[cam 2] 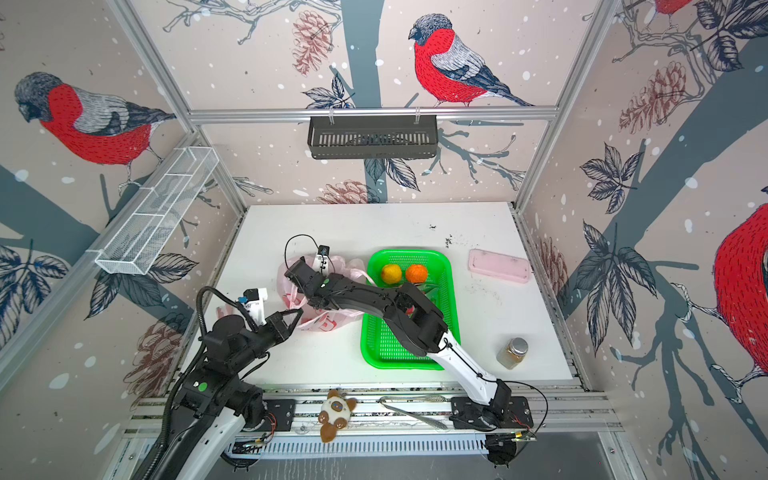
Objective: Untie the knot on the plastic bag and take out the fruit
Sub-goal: 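Reach into the bag and grasp the small red fruit with the right gripper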
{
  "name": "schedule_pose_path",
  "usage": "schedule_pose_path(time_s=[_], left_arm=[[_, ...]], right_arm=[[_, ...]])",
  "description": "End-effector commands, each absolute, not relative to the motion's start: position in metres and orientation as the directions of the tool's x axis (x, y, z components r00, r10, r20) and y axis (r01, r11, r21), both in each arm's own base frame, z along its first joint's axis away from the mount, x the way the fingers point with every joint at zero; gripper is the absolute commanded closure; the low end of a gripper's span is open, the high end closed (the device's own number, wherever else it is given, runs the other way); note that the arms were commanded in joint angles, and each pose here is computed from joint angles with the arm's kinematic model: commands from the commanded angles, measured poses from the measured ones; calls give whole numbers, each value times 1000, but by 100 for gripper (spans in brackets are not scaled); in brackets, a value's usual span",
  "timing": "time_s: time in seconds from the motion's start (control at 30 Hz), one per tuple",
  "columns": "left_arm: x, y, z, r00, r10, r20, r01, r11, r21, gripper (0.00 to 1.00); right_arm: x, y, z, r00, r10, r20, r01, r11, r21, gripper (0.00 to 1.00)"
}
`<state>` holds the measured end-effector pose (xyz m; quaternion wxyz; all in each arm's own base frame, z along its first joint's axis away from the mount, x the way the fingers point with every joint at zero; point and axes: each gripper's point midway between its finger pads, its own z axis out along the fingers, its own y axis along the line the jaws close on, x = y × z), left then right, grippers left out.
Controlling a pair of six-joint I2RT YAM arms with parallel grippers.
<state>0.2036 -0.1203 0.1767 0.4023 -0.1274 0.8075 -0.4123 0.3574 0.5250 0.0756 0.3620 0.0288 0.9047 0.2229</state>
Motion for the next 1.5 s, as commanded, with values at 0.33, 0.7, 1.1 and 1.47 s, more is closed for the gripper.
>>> schedule_pose_path(time_s=[0.33,0.7,1.1,1.47], left_arm=[[200,-126,179,-661,-524,-537,141,617,-775,100],[205,-118,173,-638,-548,-541,103,636,-765,100],[217,-108,155,-600,-585,-545,38,660,-750,100],[227,-98,155,-538,-613,-579,20,677,-736,100]], right_arm=[[386,519,67,-681,298,-669,-52,892,450,22],[379,522,75,-696,248,-674,-94,899,428,53],[364,522,97,-698,209,-685,-150,893,425,68],[351,520,114,-720,187,-669,-194,871,452,70]])
